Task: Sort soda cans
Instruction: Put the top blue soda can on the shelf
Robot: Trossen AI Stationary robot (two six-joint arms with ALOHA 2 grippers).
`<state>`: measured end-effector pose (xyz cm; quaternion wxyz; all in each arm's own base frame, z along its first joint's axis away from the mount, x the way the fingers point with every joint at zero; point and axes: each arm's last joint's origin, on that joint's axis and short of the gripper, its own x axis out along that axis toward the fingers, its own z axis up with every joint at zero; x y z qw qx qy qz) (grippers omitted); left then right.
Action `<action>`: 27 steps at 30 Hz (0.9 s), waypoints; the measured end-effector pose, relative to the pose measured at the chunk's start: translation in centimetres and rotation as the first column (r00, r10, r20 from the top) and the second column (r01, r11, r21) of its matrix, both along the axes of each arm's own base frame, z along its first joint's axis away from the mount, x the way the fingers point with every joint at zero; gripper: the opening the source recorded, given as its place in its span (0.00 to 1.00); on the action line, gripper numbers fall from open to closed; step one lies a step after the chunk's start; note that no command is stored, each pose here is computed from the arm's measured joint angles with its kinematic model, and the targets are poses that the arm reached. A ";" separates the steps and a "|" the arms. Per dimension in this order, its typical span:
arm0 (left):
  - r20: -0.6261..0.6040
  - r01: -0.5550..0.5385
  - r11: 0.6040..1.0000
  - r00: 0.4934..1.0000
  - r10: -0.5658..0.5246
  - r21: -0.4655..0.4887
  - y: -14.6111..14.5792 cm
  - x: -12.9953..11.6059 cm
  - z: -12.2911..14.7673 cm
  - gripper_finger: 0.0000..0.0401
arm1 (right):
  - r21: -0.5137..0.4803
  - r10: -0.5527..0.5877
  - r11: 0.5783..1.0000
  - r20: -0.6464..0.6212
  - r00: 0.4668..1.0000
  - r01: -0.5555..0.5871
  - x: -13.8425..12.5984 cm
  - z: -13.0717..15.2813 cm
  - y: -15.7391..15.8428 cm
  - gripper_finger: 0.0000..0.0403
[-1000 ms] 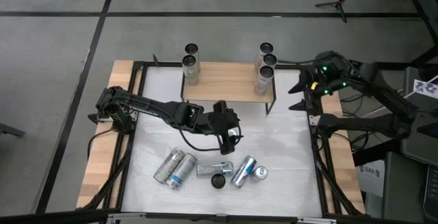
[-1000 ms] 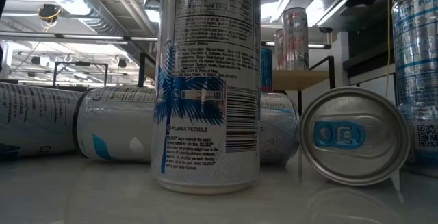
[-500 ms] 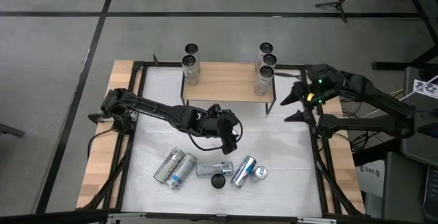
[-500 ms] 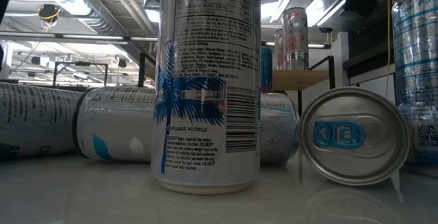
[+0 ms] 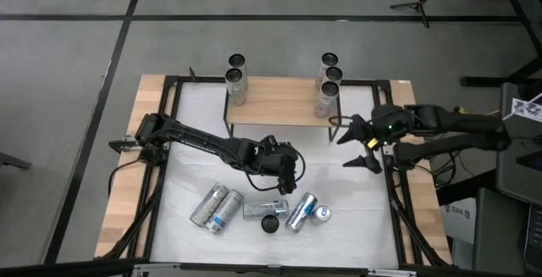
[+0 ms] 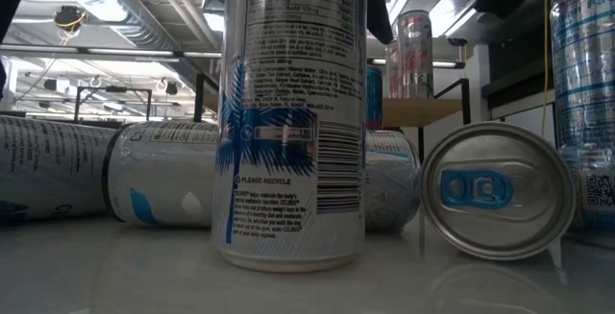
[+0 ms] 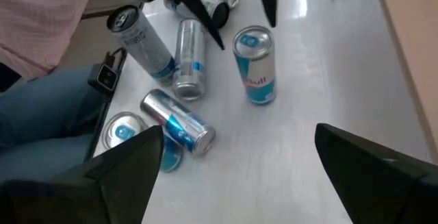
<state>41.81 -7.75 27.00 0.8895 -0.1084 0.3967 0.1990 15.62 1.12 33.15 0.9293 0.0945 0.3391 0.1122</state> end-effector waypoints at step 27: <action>-0.092 -0.001 1.000 0.996 0.002 0.021 -0.1 0.7 -2.7 0.71 | -0.133 0.100 0.984 -0.155 0.983 -0.121 4.0 -3.3 5.3 0.93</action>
